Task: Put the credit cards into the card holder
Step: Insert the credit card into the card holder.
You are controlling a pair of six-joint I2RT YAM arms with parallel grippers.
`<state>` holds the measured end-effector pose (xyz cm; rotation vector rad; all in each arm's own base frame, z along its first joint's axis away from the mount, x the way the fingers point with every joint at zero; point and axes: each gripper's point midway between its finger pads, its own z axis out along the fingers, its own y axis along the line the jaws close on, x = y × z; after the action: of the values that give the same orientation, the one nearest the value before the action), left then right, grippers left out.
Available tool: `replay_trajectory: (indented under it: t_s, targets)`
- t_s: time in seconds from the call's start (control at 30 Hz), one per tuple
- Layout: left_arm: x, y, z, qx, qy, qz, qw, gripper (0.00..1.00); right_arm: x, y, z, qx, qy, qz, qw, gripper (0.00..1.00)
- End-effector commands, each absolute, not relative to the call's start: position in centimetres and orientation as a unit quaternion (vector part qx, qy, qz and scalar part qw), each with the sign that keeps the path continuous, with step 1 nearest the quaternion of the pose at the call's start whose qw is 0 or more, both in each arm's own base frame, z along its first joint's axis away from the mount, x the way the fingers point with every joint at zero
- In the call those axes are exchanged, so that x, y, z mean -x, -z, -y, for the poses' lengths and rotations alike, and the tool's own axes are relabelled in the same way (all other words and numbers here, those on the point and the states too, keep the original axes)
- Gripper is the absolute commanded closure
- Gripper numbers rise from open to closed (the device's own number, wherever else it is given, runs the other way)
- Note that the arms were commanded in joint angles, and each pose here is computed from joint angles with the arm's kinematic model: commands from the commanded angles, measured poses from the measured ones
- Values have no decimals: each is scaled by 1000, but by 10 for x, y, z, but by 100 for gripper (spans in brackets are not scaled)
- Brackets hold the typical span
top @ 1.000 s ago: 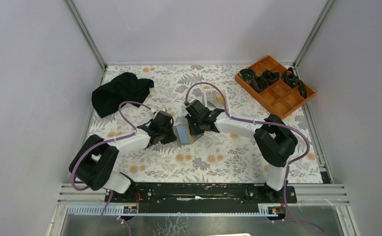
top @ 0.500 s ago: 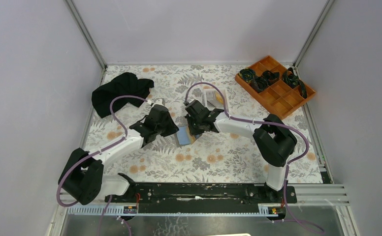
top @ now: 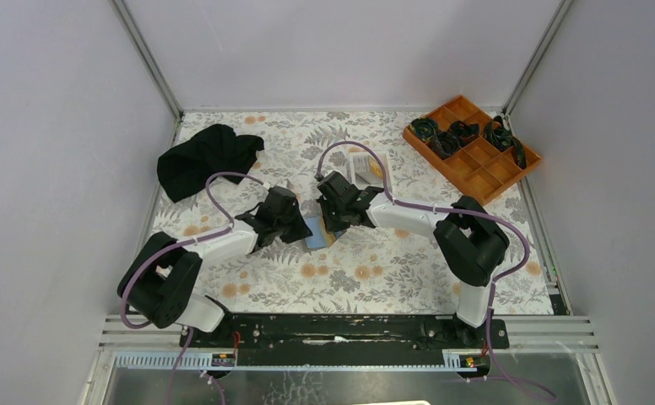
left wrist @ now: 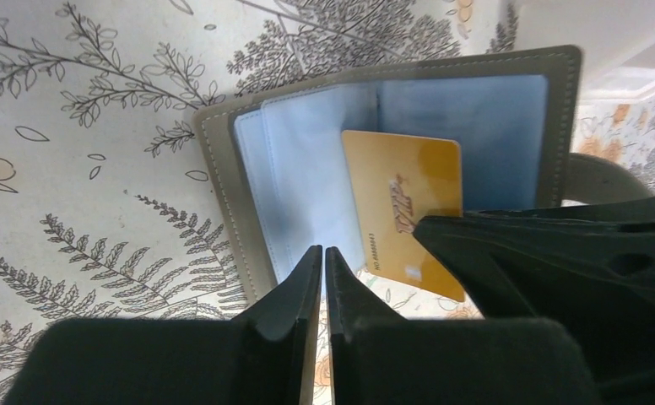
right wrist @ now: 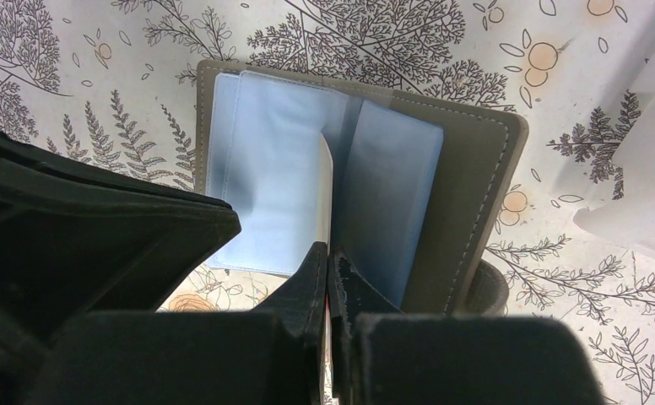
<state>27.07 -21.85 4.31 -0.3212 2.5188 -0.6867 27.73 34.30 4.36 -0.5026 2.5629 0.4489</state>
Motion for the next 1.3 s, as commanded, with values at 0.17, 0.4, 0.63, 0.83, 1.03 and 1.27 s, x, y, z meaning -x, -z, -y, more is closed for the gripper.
replay_trajectory:
  t_s: [0.17, 0.4, 0.63, 0.83, 1.03, 1.27]
  targets:
    - [-261, -18, 219, 118, 247, -933, 233, 92, -264, -30, -334, 192, -134, -947, 220, 100]
    - [-255, -1, 215, 119, 227, -943, 213, 94, -272, -37, -332, 182, -138, -946, 229, 100]
    - [-252, 6, 208, 119, 205, -950, 202, 95, -287, -41, -322, 150, -153, -949, 232, 100]
    - [-249, 7, 199, 119, 178, -956, 199, 96, -298, -43, -315, 127, -168, -950, 231, 100]
    - [-242, 12, 190, 119, 157, -962, 189, 96, -304, -36, -312, 112, -180, -952, 221, 100]
    - [-240, 10, 184, 122, 138, -965, 185, 97, -300, -28, -313, 102, -201, -952, 205, 100]
